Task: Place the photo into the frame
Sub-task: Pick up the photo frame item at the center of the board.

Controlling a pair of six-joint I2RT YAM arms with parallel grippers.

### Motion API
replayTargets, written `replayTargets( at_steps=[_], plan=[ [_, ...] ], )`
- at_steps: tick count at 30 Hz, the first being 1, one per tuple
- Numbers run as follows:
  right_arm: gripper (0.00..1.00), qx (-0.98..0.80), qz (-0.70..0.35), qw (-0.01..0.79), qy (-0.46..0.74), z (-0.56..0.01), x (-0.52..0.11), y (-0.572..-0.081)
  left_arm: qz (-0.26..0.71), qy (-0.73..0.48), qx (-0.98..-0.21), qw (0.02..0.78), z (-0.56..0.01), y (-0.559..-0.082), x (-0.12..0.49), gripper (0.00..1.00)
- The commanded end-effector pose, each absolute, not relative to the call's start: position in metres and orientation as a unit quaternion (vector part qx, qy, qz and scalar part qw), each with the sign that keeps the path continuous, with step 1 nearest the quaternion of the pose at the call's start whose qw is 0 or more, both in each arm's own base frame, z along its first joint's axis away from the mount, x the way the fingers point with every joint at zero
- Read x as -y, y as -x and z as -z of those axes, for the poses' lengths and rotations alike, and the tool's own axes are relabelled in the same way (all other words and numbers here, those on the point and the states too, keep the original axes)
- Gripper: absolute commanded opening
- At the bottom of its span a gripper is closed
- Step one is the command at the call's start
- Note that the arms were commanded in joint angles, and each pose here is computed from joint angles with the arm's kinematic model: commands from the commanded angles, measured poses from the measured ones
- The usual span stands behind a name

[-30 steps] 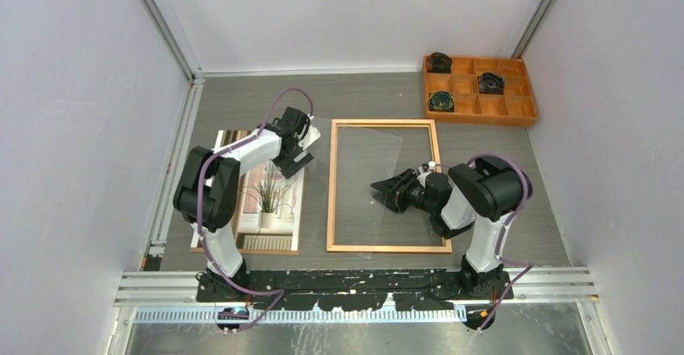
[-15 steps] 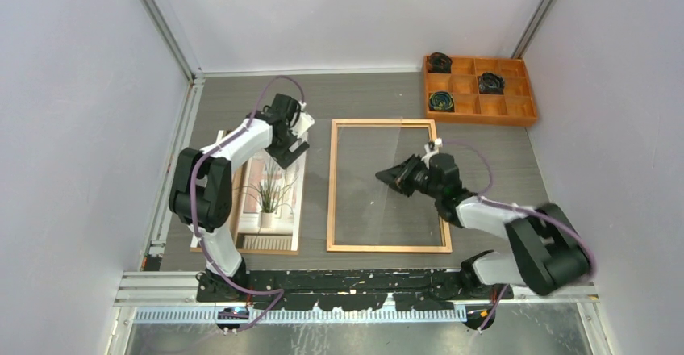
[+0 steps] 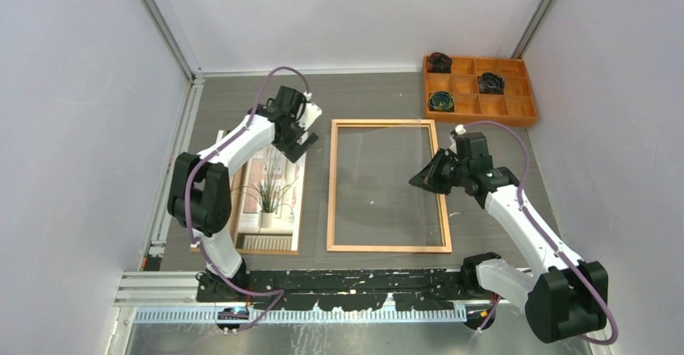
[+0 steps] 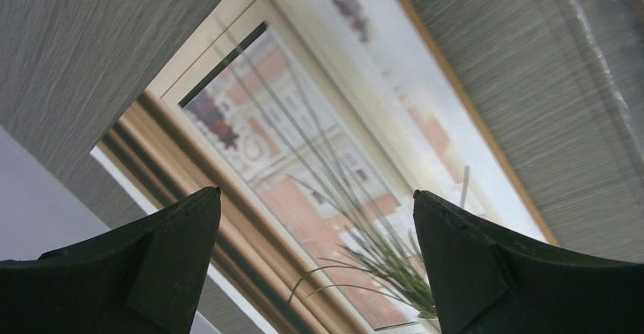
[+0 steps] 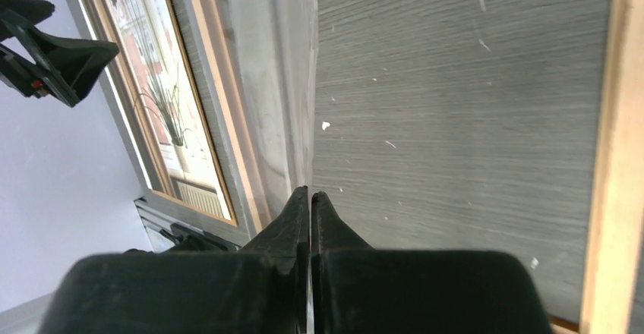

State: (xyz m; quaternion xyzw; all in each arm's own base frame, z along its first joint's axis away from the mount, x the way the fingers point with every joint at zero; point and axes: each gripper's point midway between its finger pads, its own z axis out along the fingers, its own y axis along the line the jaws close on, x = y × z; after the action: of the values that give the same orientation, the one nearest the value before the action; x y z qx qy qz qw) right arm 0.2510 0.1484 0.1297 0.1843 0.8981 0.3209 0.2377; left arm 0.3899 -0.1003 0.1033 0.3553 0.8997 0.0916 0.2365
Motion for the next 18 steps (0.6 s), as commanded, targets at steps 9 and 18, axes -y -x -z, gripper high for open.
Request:
replayTargets(
  at_steps=[9, 18],
  plan=[
    [0.03, -0.899, -0.302, 0.283, -0.145, -0.175, -0.123, -0.256, -0.009, -0.366, -0.904, 0.219, -0.081, -0.373, 0.182, 0.98],
    [0.02, -0.899, -0.254, 0.323, -0.153, -0.177, -0.104, -0.264, 0.046, -0.356, -0.912, 0.201, -0.071, -0.359, 0.206, 0.97]
  ],
)
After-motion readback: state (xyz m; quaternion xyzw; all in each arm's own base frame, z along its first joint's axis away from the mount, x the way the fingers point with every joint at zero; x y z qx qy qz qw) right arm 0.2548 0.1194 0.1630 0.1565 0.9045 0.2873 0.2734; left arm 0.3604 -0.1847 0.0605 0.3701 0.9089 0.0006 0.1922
